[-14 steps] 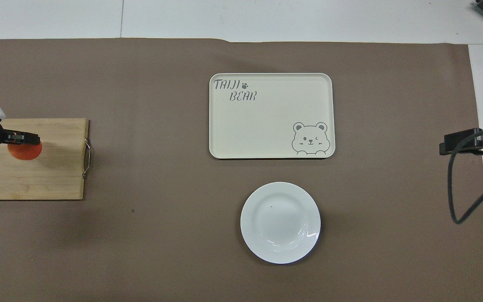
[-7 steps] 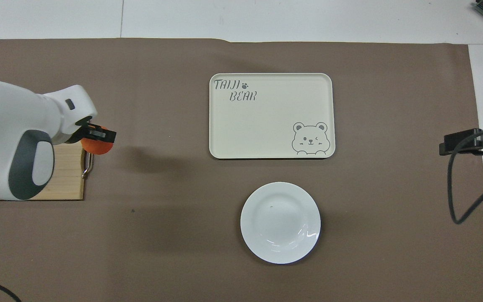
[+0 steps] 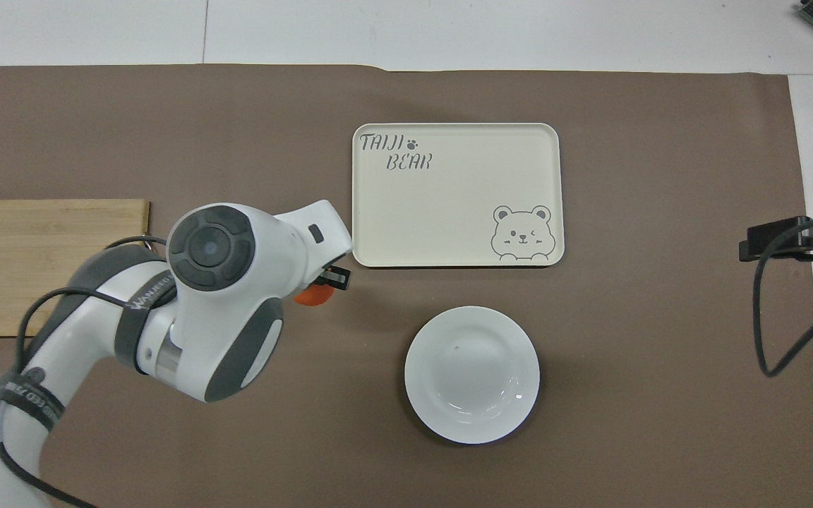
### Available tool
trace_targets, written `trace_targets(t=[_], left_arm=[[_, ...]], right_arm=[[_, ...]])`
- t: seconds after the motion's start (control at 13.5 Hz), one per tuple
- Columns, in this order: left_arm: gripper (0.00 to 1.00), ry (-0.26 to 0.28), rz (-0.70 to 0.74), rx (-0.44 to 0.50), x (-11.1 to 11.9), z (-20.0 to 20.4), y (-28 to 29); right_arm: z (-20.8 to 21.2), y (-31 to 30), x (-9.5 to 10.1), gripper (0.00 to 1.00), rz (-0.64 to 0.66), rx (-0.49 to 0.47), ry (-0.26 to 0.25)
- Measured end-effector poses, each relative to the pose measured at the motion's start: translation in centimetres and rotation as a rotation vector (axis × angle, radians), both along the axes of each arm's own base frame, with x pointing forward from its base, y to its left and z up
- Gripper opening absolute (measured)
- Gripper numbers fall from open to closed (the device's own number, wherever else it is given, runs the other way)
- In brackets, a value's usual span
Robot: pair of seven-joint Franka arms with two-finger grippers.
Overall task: Place orange and plate with both arms
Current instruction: 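Carry the orange with the left gripper and drop it onto the plate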
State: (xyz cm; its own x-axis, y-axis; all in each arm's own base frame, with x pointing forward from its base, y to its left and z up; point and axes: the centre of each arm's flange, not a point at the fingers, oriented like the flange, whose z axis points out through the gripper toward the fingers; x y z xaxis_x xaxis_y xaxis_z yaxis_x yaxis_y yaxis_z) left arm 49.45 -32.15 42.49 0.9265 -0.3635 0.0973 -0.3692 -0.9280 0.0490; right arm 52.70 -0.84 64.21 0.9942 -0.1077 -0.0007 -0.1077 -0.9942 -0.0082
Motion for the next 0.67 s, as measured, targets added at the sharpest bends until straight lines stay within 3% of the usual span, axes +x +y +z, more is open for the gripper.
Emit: trace_targets(t=[0.22,0.37,0.67], left_arm=[[0.72,0.041,-0.08,-0.044,-5.9,-0.8,-7.3],[0.72,0.022,-0.1,-0.078,-9.4,-1.9,-11.4],[0.72,0.001,-0.102,-0.118,-13.1,-5.8,-16.3]], right_arm=[[0.0,0.3,0.0,1.0,0.004,0.003,0.0],[-0.1,0.4,0.0,1.0,0.006,0.01,0.002],[-2.7,0.8,0.2,1.0,0.078,0.079,0.03]])
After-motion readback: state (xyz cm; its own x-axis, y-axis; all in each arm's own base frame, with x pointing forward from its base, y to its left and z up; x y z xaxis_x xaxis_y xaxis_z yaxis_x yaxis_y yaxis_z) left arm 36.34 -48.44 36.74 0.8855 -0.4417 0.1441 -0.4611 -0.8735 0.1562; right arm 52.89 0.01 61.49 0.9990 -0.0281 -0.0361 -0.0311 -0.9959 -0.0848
